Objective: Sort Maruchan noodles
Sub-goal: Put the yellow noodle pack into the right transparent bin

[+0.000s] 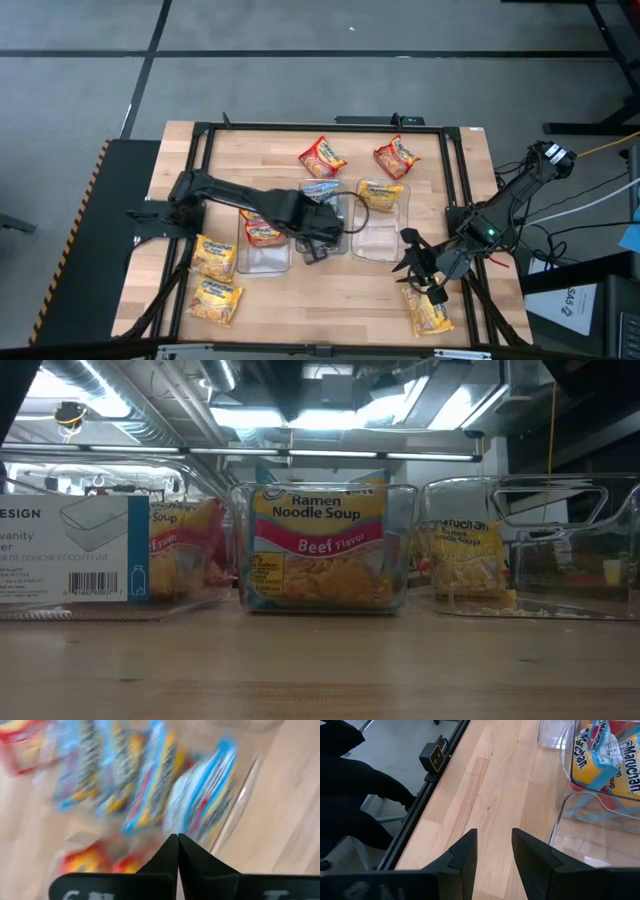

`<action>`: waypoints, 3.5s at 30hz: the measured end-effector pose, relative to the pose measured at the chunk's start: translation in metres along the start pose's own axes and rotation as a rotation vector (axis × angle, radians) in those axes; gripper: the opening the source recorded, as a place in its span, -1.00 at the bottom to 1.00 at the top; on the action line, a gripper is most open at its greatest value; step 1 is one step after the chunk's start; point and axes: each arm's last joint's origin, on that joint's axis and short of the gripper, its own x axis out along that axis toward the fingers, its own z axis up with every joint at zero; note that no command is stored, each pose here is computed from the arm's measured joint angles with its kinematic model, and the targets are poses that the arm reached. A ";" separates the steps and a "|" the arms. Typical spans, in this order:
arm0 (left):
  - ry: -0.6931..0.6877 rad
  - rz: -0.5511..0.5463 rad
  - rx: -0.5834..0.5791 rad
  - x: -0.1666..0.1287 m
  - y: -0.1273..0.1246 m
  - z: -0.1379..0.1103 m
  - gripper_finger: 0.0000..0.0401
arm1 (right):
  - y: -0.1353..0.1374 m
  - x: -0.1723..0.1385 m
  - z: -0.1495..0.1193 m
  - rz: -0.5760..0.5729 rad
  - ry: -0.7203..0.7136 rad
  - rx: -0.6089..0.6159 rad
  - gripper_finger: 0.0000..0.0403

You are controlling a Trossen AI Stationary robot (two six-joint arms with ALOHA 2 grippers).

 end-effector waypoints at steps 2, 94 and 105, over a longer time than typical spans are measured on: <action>0.030 0.020 0.048 -0.022 0.009 -0.010 -1.00 | 0.000 0.000 0.000 -0.001 0.002 -0.001 -0.37; 0.357 0.041 -0.346 0.004 0.022 -0.276 -1.00 | -0.002 0.001 0.003 -0.075 -0.061 0.193 -0.37; 0.126 -0.186 -0.405 -0.085 0.018 -0.240 -1.00 | -0.001 0.000 0.008 -0.096 -0.116 0.205 -0.37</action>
